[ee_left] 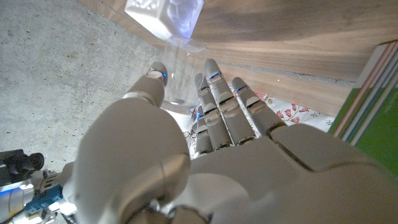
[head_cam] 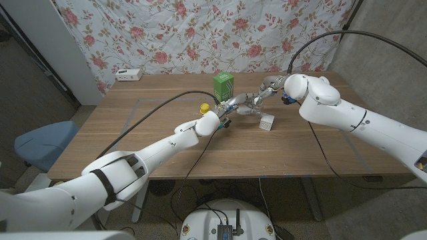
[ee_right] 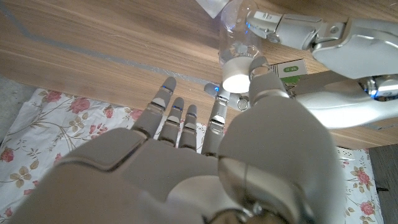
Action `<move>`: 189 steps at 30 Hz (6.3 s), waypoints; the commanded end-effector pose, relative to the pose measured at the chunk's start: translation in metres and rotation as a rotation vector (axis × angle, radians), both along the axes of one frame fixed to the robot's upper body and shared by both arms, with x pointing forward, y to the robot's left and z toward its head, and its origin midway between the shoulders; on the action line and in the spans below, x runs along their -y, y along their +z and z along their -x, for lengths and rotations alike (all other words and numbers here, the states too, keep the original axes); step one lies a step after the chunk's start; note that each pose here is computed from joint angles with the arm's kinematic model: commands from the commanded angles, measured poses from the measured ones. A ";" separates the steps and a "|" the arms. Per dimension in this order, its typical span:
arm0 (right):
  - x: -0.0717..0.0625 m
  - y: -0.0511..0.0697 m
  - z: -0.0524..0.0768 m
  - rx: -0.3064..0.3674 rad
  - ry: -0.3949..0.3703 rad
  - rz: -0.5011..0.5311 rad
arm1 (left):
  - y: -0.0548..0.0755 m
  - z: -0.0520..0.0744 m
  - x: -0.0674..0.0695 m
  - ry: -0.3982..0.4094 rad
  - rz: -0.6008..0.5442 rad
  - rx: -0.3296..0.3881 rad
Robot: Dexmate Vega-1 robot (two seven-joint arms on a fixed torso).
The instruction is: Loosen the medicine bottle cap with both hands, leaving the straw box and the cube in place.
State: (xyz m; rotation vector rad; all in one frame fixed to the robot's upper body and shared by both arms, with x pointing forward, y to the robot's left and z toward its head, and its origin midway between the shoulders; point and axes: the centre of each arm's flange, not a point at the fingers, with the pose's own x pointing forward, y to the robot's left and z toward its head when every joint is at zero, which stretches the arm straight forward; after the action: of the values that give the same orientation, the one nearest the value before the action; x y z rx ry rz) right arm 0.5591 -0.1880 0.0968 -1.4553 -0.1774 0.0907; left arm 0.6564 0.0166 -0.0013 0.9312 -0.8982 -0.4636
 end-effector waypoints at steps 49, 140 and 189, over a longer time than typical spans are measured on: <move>0.009 0.005 -0.009 -0.087 0.125 -0.141 | 0.003 -0.006 -0.002 0.003 0.001 -0.006; 0.011 0.008 0.010 -0.010 0.146 -0.186 | 0.001 0.003 -0.006 0.013 0.009 0.020; -0.004 0.010 0.014 -0.020 -0.015 0.007 | 0.004 0.011 -0.002 0.048 -0.026 0.076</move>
State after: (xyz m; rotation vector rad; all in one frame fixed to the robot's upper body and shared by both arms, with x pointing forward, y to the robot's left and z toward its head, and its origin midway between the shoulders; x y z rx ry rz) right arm 0.5441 -0.1866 0.1076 -1.4453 -0.1656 0.0973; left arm 0.6466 0.0178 0.0026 0.9961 -0.9397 -0.4065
